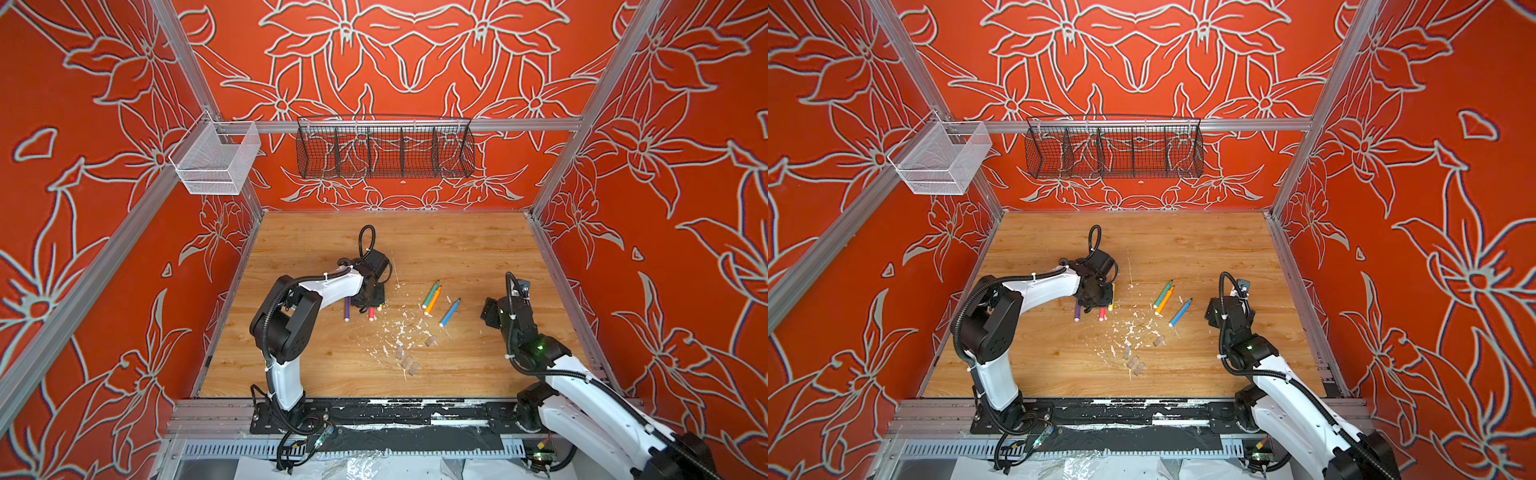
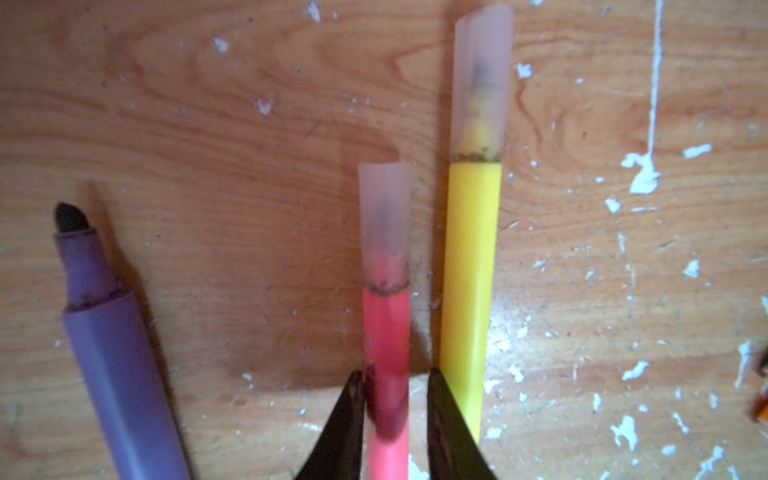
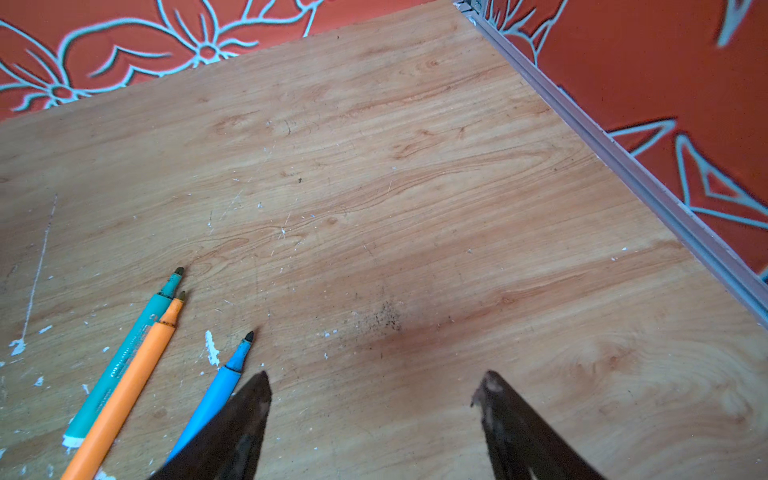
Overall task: Insert the pens into the pen caps
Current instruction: 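Lay the capped pink marker beside the yellow marker and open the left gripper, then lower the left gripper over the purple marker and close on it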
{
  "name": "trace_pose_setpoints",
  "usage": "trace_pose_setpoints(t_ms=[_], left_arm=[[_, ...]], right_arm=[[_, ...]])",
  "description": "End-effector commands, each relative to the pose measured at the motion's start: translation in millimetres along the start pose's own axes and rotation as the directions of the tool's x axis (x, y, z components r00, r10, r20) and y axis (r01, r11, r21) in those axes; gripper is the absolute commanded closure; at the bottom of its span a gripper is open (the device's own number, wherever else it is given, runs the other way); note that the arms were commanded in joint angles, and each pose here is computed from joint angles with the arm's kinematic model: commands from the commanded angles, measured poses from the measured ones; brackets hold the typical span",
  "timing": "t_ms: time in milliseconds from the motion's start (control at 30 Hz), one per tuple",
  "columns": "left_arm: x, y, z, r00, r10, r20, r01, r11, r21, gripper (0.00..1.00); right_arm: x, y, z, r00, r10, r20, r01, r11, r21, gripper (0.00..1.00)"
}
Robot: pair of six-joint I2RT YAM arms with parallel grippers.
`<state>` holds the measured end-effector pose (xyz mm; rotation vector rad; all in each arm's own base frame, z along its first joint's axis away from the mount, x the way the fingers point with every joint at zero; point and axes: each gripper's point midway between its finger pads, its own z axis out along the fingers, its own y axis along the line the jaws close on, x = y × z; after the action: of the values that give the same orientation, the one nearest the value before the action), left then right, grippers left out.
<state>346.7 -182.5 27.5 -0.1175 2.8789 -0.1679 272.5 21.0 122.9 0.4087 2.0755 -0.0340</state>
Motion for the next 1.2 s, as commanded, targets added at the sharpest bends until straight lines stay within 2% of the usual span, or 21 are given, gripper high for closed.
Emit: trace_pose_setpoints(t_ms=[0,167,333,467,567,700,833,967,1167], left_arm=[[0,1,-1,1.000,-0.005,-0.014,0.004,1.000,-0.013,0.74],[-5,3,-15,0.999,0.005,0.032,-0.004,1.000,-0.016,0.69],[-15,17,-45,0.988,0.002,0.153,0.005,0.999,-0.048,0.58],[-15,51,-69,0.965,-0.098,0.243,0.135,0.981,-0.140,0.54],[-8,76,-71,0.940,-0.202,0.276,0.253,0.953,-0.164,0.53],[0,83,-58,0.947,-0.256,0.196,0.283,0.950,-0.129,0.49],[14,88,-51,0.977,-0.188,0.104,0.204,0.965,-0.164,0.53],[32,89,-36,0.984,-0.169,0.065,0.176,0.974,-0.144,0.56],[33,88,-33,0.987,-0.155,0.042,0.159,0.975,-0.152,0.56]], right_arm=[[-10,1,-4,0.999,0.035,0.039,-0.035,0.999,-0.010,0.19],[-10,0,-5,0.998,0.038,0.044,-0.038,0.999,-0.014,0.19],[-11,1,-5,0.998,0.037,0.042,-0.036,0.999,-0.015,0.19],[-10,0,-5,0.999,0.036,0.041,-0.035,0.999,-0.014,0.19],[-10,1,-5,0.999,0.037,0.040,-0.037,0.999,-0.016,0.19],[-10,0,-4,0.998,0.037,0.041,-0.036,0.999,-0.012,0.19],[-11,0,-4,0.998,0.037,0.042,-0.037,0.999,-0.011,0.18],[-11,1,-3,0.998,0.038,0.040,-0.037,0.999,-0.011,0.18],[-9,2,-3,0.999,0.028,0.031,-0.028,0.999,-0.017,0.18]])
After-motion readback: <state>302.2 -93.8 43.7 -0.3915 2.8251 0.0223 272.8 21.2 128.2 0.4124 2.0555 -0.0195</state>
